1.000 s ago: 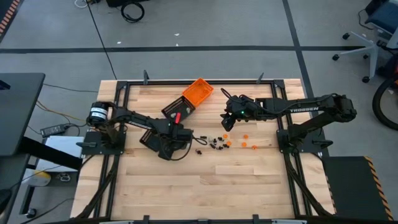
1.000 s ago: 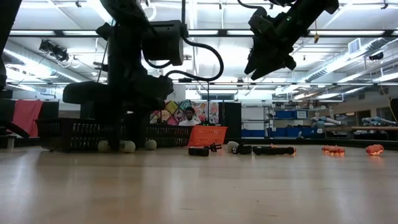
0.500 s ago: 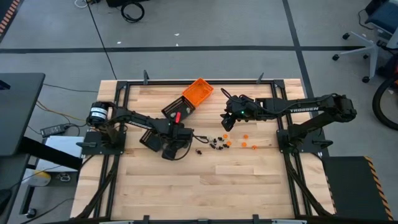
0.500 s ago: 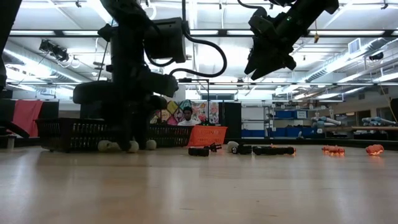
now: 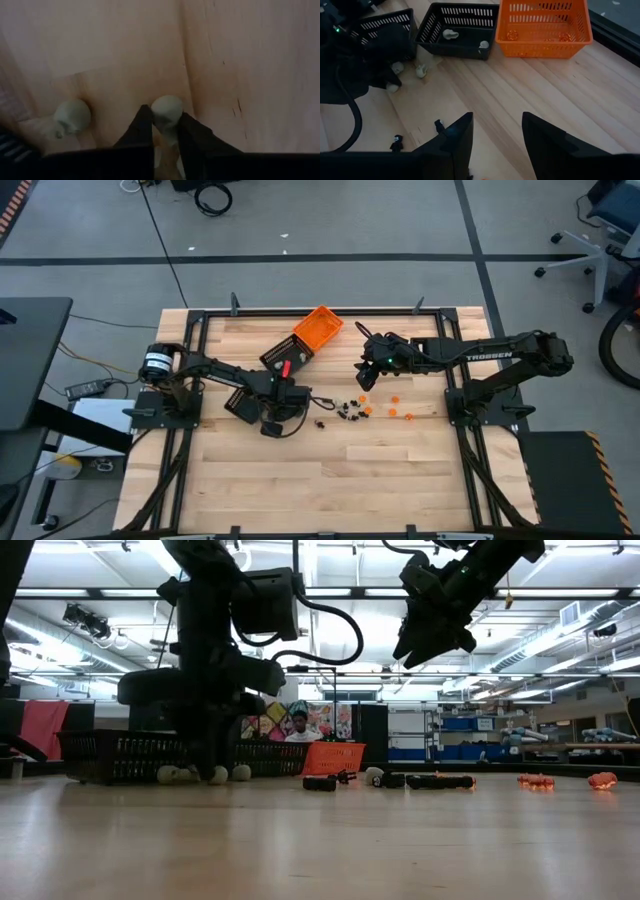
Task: Sort Halloween decoration
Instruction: Put the white skull toy into the top black bin
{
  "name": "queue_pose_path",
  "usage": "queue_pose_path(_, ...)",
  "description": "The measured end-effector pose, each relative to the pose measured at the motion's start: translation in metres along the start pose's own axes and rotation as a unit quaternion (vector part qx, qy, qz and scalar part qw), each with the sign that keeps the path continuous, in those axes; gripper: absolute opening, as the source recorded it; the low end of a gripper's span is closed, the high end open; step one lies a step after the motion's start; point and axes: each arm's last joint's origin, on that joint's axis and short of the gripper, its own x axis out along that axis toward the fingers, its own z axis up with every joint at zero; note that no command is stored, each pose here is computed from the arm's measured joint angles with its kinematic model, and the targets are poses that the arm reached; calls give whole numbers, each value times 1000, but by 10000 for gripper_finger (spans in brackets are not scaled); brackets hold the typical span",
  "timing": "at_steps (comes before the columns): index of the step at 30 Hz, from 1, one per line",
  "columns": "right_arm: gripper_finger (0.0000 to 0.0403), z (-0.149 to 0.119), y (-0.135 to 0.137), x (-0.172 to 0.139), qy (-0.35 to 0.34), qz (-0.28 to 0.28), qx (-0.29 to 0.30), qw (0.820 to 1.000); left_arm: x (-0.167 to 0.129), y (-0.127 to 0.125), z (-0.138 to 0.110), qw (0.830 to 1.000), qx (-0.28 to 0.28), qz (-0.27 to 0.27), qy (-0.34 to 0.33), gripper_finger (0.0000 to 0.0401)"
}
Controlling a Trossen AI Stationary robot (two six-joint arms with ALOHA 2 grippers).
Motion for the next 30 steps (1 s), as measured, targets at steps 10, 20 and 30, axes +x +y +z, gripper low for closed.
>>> queue_pose_path(10,173,0,0,0,0,0,0,1000,-4,4,1,999,-43,0,3,22)
queue_pose_path(20,173,0,0,0,3,3,-1,1000,-18,26,8,996,-82,10,-23,13)
queue_pose_path(30,173,0,0,0,4,3,-3,1000,-36,54,3,989,-128,-41,-56,23)
